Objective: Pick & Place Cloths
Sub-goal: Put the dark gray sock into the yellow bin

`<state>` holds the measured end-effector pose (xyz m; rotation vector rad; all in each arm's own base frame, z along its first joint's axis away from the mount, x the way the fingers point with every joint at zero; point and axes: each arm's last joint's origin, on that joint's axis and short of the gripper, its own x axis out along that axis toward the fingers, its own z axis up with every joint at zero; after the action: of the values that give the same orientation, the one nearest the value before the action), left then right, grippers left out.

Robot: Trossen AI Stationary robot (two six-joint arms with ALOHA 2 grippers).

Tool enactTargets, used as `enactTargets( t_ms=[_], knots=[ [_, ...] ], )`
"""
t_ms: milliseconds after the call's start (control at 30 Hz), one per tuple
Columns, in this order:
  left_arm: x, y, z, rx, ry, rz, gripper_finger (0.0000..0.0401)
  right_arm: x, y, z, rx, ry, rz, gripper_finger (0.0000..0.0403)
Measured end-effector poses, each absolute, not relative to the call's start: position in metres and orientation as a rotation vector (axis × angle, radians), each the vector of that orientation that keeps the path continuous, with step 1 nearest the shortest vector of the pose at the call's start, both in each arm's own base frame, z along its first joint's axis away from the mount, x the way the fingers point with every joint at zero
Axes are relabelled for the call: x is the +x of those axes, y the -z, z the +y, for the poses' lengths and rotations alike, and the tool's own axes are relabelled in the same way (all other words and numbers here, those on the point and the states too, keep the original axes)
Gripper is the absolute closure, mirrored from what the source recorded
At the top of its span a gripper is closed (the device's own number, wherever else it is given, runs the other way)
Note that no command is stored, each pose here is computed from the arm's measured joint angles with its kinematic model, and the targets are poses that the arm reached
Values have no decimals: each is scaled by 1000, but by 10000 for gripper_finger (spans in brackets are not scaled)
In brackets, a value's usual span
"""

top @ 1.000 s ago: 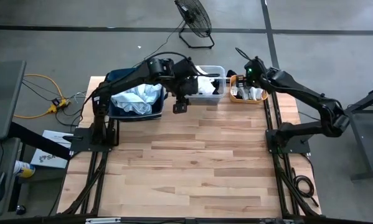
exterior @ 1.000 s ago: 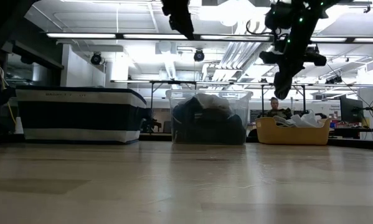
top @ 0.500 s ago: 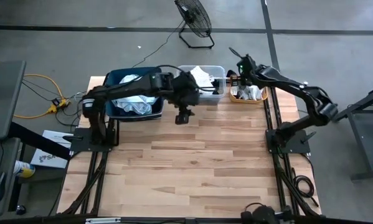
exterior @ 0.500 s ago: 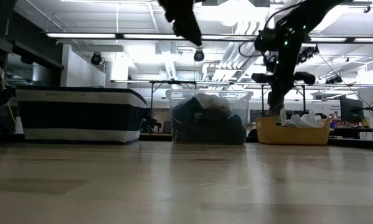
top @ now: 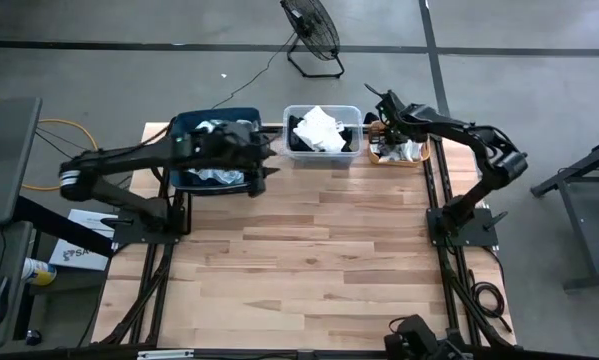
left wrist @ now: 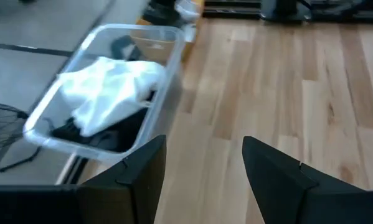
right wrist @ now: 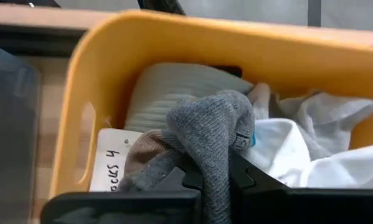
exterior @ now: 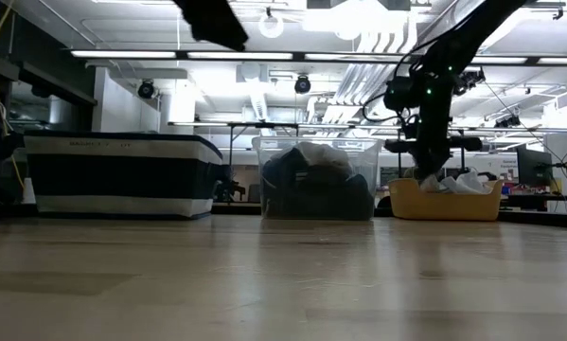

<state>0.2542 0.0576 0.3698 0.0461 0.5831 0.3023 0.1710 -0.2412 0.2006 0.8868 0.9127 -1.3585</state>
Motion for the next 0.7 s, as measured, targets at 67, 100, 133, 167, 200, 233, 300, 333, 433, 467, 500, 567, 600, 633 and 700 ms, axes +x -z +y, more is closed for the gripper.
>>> enactTargets(
  t_ms=[67,100,133,167,200,233,300,333,433,467,500,567,600,633,700],
  knots=[
    [240,-368,55,38,-326,566,197,172,-196,-242,905,1360,922,398],
    [234,-367,54,30,-333,557,197,172,-194,-243,924,1360,922,398],
    [229,-367,53,21,-338,545,197,172,-191,-244,940,1356,927,398],
    [223,-365,52,11,-343,541,197,173,-188,-245,957,1351,933,398],
    [218,-363,51,3,-345,540,197,173,-185,-246,971,1352,939,398],
    [213,-360,50,-4,-347,539,197,174,-181,-246,985,1349,948,398],
    [204,-355,48,-21,-352,537,197,175,-175,-248,1003,1342,965,398],
    [200,-352,47,-30,-354,533,197,176,-173,-248,1013,1338,970,398],
    [189,-344,44,-62,-363,527,197,178,-166,-250,1043,1335,981,398],
    [185,-341,44,-70,-365,524,197,178,-164,-250,1051,1334,983,398],
    [181,-339,43,-77,-367,525,197,179,-163,-251,1057,1335,984,398],
    [173,-336,41,-94,-372,507,197,178,-162,-251,1068,1343,981,398],
    [169,-335,40,-99,-374,499,197,178,-162,-252,1076,1348,976,398],
    [165,-334,39,-104,-376,493,197,178,-162,-252,1084,1350,972,398],
    [157,-333,38,-114,-379,472,197,176,-162,-253,1103,1352,970,398]
  ],
)
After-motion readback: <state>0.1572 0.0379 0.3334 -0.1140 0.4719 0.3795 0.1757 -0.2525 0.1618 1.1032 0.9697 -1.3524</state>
